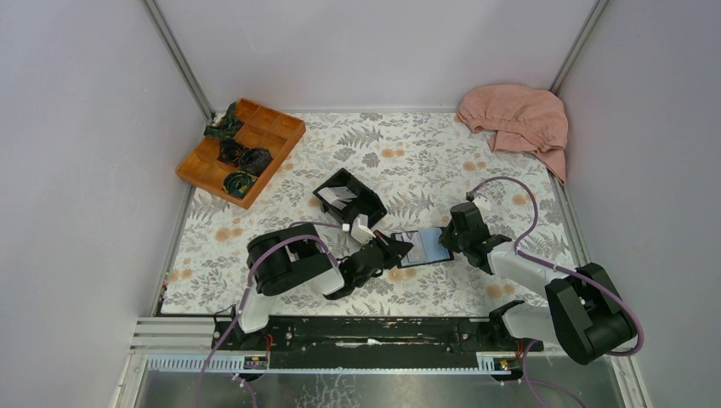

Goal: Put the credit cards into the card holder
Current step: Insert the credit card into the card holder.

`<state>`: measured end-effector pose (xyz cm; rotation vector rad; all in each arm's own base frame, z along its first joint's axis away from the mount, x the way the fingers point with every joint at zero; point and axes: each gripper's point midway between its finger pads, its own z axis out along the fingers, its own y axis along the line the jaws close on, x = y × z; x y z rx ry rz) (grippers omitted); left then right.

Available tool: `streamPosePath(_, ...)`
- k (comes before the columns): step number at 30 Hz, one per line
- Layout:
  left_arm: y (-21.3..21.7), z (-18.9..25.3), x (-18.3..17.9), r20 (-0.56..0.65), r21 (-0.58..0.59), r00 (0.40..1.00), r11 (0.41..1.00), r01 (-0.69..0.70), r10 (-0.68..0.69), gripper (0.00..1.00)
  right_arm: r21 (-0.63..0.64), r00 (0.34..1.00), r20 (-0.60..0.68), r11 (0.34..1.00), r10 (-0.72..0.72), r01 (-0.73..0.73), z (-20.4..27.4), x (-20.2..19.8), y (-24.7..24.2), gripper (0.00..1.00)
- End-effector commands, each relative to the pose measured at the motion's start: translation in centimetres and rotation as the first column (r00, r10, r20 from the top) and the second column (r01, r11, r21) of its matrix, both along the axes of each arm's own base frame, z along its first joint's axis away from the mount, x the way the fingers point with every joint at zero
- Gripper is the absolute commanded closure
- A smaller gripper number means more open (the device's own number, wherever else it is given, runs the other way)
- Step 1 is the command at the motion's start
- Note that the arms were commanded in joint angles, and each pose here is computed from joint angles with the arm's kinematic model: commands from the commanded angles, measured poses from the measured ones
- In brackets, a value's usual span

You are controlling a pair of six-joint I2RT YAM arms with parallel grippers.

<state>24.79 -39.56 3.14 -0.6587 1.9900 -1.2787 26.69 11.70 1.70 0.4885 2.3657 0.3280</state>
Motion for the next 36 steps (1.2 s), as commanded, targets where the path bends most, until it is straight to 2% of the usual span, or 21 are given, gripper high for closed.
streamPosePath(1,-0.4,0.4,0.5,0.021,-0.007,0.999,1.0,-0.024,0.024,1.0,-0.027,0.999,-0.021,0.999,-0.025,0.025,-0.6,-0.7,-1.0,1.0)
streamPosePath(20,-1.4,0.6,0.3,0.007,-0.033,1.0,0.999,-0.008,0.009,1.0,-0.029,0.999,-0.023,0.999,-0.028,0.027,-0.7,-0.8,-1.0,1.0)
streamPosePath(36,0.5,-0.2,-0.1,-0.003,0.012,0.999,0.999,-0.043,0.043,1.0,-0.03,0.999,-0.022,0.999,-0.027,0.026,-0.6,-0.7,-1.0,1.0)
